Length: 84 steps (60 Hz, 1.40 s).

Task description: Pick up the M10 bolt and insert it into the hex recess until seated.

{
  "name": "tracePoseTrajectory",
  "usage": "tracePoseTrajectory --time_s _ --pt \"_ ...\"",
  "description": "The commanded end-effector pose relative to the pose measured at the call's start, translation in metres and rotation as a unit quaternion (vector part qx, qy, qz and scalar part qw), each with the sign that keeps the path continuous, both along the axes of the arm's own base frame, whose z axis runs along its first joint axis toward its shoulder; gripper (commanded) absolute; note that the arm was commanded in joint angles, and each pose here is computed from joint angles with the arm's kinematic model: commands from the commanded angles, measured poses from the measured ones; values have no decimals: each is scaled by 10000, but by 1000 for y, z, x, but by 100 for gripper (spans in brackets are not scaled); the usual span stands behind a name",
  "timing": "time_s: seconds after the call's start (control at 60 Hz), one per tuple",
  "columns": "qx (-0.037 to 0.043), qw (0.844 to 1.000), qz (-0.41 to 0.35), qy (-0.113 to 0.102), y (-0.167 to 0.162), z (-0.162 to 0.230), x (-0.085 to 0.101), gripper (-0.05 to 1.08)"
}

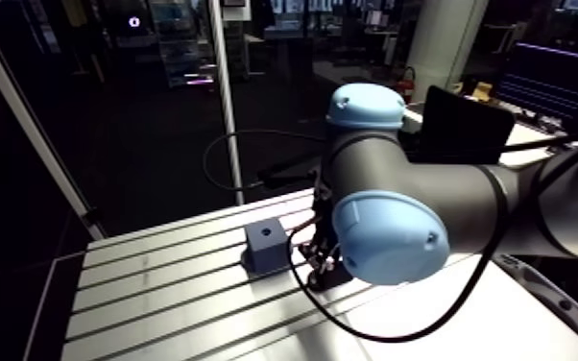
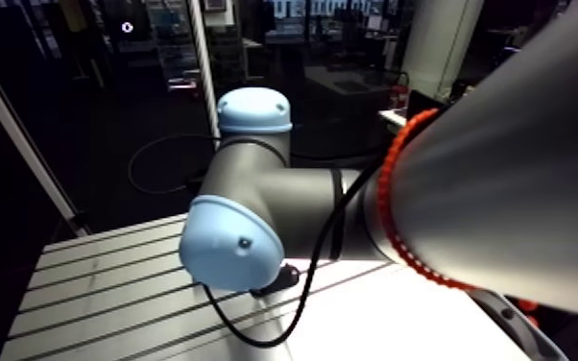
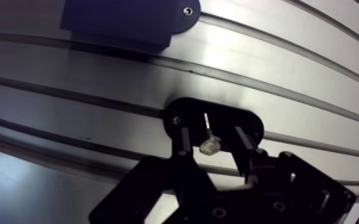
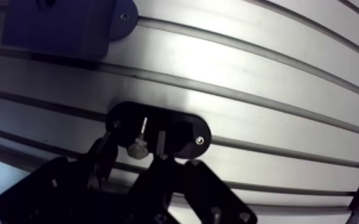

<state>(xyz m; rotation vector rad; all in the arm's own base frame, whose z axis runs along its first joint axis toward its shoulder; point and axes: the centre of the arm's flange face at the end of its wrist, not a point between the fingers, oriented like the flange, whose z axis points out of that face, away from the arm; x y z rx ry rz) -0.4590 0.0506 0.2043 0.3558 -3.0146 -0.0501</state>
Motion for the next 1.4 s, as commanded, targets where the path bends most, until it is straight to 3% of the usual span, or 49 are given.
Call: tracePoseTrajectory --time_s 0.017,1.4 --pt "-9 10000 2 -10 0 -1 1 55" --pt "-7 10000 8 -46 1 -4 -1 65"
